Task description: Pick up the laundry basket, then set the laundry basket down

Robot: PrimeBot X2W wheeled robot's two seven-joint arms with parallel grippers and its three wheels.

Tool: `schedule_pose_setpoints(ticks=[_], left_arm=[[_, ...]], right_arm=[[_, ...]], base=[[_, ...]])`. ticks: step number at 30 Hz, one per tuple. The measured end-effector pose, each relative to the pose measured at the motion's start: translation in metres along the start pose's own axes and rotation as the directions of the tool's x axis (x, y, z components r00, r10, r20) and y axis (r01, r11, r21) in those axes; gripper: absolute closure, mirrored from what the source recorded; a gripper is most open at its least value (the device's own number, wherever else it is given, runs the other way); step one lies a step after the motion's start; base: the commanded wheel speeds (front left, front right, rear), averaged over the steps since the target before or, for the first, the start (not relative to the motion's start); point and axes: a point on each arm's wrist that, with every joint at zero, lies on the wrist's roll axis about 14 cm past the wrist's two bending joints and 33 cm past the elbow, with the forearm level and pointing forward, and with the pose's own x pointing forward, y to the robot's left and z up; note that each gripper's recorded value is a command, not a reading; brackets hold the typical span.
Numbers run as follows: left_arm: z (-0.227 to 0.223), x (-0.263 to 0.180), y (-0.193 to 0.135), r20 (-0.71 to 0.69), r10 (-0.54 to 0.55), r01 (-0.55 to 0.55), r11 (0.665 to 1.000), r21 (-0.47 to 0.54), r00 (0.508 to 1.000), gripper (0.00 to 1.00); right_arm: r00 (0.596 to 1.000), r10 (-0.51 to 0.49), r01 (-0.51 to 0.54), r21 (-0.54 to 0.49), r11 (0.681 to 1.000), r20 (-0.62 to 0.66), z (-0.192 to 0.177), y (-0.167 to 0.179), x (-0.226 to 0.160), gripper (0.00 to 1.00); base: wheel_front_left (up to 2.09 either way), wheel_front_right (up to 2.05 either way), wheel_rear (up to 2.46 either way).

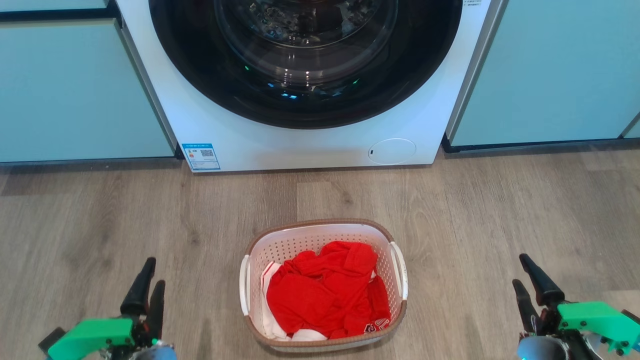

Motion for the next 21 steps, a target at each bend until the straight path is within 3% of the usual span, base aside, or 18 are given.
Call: schedule_pose_setpoints(ticks=[21], left_arm=[[0.004, 0.005, -0.016, 0.039, -0.045, 0.042, 0.996, 0.076, 0.998, 0.00]], right_arm=[[0.997, 0.054, -0.047, -0.130, 0.990, 0.050, 0.009, 0.019, 0.004, 0.00]], base=[[0.00, 0.00, 0.00]])
